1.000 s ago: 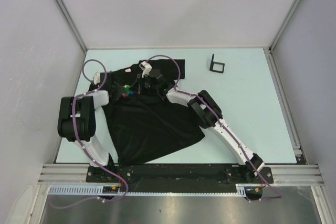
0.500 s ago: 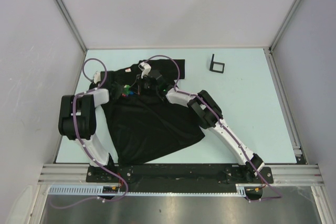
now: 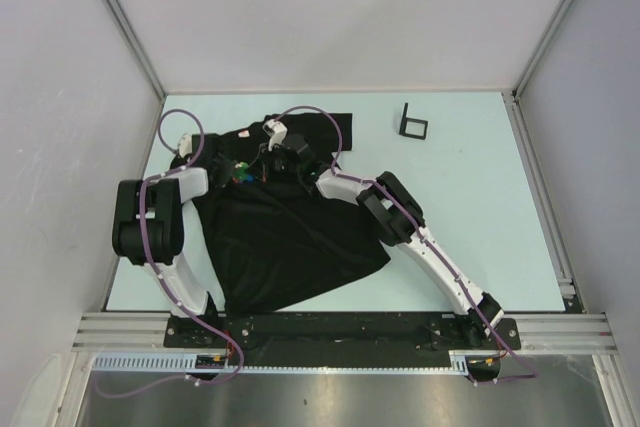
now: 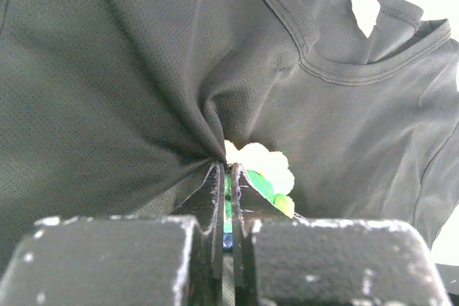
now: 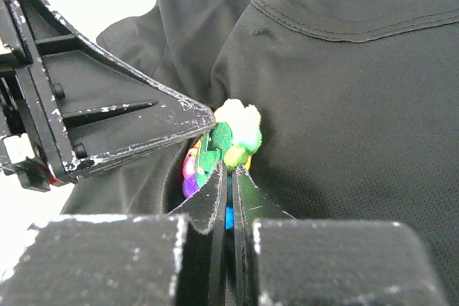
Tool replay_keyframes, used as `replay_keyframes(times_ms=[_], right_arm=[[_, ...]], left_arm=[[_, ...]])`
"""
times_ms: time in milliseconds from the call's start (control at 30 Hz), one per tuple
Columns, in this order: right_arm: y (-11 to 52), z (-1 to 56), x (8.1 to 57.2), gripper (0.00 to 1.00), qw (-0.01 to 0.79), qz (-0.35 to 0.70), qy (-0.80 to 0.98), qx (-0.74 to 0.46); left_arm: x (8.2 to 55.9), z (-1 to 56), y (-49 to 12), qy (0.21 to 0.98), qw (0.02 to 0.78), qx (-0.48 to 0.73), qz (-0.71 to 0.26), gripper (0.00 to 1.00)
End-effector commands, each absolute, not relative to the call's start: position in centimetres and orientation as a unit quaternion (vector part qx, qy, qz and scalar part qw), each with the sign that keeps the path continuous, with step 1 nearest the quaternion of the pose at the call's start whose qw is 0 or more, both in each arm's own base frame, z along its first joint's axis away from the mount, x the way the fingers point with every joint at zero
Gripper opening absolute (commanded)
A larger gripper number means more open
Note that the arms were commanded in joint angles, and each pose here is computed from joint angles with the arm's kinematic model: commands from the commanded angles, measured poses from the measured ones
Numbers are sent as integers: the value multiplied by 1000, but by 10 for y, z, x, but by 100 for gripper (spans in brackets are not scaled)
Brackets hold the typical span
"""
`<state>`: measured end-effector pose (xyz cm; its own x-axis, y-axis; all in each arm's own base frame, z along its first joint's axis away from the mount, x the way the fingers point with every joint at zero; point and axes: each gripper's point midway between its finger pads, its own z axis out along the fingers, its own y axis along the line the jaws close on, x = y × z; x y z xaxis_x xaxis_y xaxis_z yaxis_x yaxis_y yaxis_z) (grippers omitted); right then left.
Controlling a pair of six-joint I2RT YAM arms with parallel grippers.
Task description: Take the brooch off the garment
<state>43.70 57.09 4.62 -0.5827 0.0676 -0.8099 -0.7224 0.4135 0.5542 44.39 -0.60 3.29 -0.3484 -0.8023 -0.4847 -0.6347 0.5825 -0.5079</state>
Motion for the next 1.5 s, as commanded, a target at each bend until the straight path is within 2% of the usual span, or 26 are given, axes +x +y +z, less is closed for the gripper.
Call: replay_keyframes(times_ms=[0,233,733,767,867,967,1300,1467], right_arm=[[582,71,420,0,403,502,726,-242],[580,73,421,0,403,503,726,-240],[576,80,423,0,414,507,720,-232],[574,77,428,3,408,494,734,-225],[566,77,435,25,404,478,750,-214],[560,77,438,34,402,465,758,-218],[565,79,423,54,372,497,750,-231],[566,78,420,60,365,503,748,-235]], left_arm=[[441,52,-16,808,397,-416,-128,0],[428,58,-17,798,418,-411,-141,0],[427,54,-17,804,401,-415,-141,0],[428,55,-16,803,403,-416,-141,0],[430,56,-13,802,403,-421,-133,0],[430,56,-12,802,404,-421,-129,0],[430,57,-12,800,404,-424,-134,0],[431,59,-15,800,401,-424,-142,0]])
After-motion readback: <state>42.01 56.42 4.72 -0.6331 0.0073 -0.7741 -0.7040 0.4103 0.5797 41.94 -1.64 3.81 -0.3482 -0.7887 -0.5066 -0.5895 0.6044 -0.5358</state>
